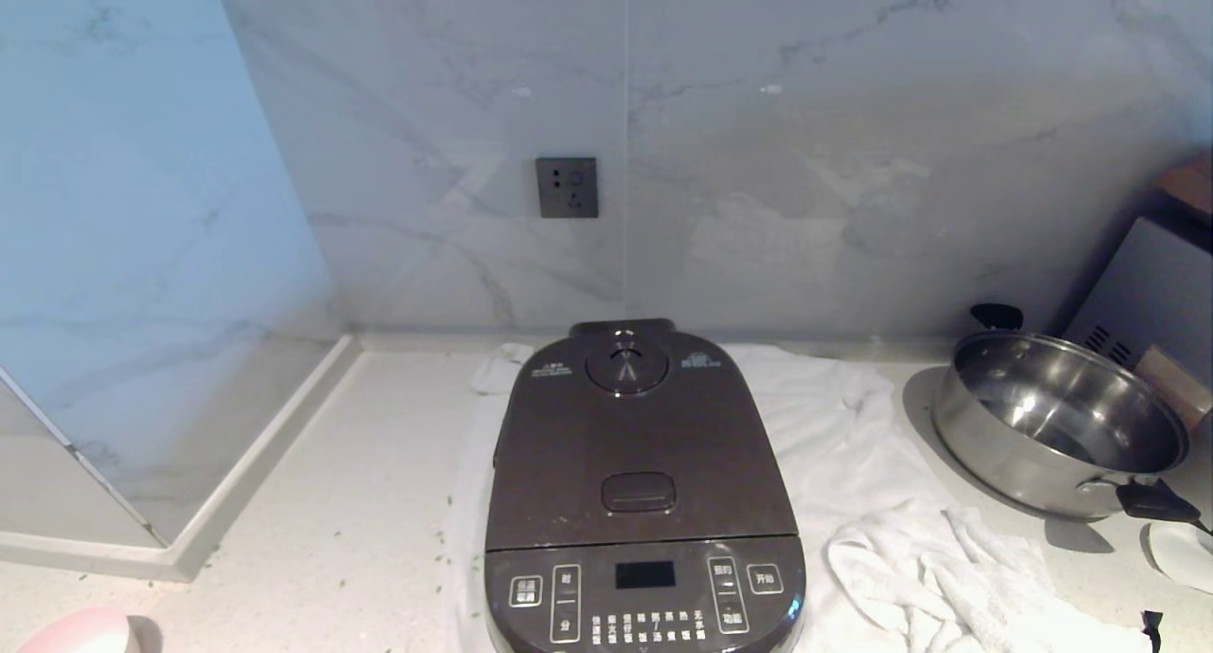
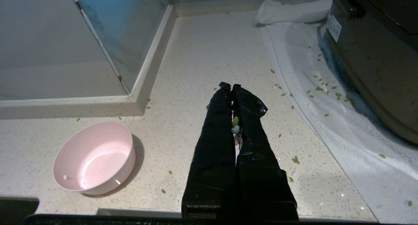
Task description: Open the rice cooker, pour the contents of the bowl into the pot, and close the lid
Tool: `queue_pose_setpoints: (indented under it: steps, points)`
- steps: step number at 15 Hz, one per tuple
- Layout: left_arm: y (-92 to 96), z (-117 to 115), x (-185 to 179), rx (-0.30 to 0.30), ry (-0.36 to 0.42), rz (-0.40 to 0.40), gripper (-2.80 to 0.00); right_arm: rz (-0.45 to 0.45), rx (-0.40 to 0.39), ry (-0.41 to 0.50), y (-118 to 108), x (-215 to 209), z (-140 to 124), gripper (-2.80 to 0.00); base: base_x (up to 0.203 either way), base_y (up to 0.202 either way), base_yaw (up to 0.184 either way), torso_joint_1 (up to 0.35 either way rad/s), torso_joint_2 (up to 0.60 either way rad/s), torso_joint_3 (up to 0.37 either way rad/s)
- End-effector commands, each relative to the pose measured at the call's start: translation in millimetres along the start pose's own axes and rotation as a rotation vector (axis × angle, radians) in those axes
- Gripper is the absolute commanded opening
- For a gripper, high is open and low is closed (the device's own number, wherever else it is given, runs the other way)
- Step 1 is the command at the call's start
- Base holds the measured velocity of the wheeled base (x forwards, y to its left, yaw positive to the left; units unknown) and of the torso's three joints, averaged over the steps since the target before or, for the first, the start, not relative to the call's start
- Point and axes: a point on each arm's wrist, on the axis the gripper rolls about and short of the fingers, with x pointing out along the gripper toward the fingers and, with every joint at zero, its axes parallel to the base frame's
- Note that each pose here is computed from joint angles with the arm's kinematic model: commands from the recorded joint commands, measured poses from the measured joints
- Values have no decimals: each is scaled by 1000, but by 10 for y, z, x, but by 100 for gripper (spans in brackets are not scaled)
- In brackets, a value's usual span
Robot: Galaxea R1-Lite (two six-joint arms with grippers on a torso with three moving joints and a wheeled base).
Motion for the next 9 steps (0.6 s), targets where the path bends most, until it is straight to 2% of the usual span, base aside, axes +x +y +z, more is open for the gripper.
queue_pose_setpoints:
  steps: [1, 5, 8, 9]
  points:
    - [0, -1, 2, 0, 1, 0, -280, 1, -1, 2, 0, 1, 0, -280, 0, 0, 0, 0, 0, 0]
    - [0, -1, 2, -10, 1, 0, -280, 1, -1, 2, 0, 1, 0, -280, 0, 0, 0, 0, 0, 0]
    - [4, 6, -1, -97, -1, 11, -280, 1, -1, 2, 0, 1, 0, -280, 0, 0, 0, 0, 0, 0]
    - [4, 3, 1, -104, 1, 12, -280, 1, -1, 2, 0, 1, 0, -280, 0, 0, 0, 0, 0, 0]
